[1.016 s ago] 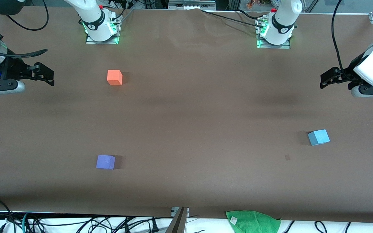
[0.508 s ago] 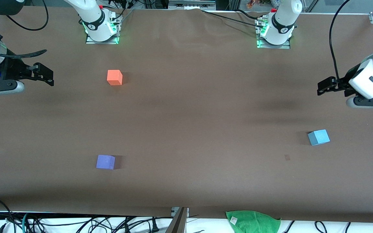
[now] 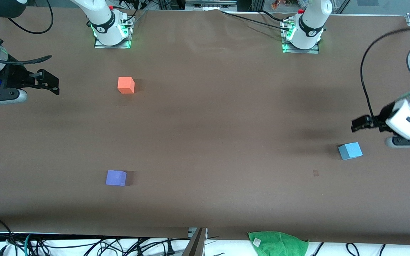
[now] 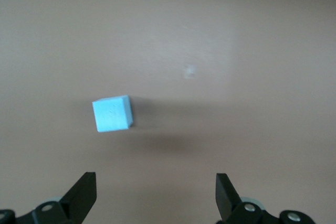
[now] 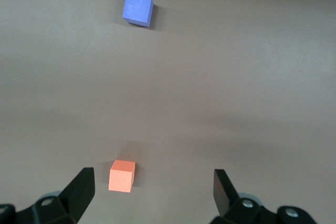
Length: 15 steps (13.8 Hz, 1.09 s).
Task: Place blue block between orange and purple blocks
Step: 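Reach the left gripper down over the light-blue cube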
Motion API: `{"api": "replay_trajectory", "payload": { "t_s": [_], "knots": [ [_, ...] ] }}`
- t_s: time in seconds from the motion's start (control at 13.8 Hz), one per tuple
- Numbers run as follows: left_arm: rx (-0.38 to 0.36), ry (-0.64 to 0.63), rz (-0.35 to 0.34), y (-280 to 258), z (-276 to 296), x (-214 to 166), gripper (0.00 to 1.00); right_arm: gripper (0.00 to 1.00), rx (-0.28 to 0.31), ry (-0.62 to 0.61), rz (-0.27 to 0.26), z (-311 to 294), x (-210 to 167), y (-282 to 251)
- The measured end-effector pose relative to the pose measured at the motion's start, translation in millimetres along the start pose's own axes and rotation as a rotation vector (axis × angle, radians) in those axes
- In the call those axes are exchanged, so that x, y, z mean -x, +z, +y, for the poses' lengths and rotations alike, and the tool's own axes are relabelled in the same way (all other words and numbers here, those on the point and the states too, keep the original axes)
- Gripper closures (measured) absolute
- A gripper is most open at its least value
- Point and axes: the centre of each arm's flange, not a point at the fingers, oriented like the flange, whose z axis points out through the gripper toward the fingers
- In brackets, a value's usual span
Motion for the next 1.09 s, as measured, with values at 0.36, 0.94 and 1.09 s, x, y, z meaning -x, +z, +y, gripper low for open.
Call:
{"api": "replay_trajectory", "payload": {
  "t_s": [0.36,0.94,1.09],
  "knots": [
    [-0.010,-0.047,-0.007,131.1,-70.0,-38.0,0.00,0.00,0.000,0.001,-0.001,0.4,0.0,0.4],
    [-0.011,-0.066,-0.080,226.3,-88.5,-39.3,0.00,0.00,0.000,0.001,-0.004,0.8,0.3,0.7],
    [-0.009,-0.071,-0.094,235.9,-90.6,-37.4,0.00,0.00,0.000,0.002,-0.004,0.9,0.3,0.8]
  ]
}}
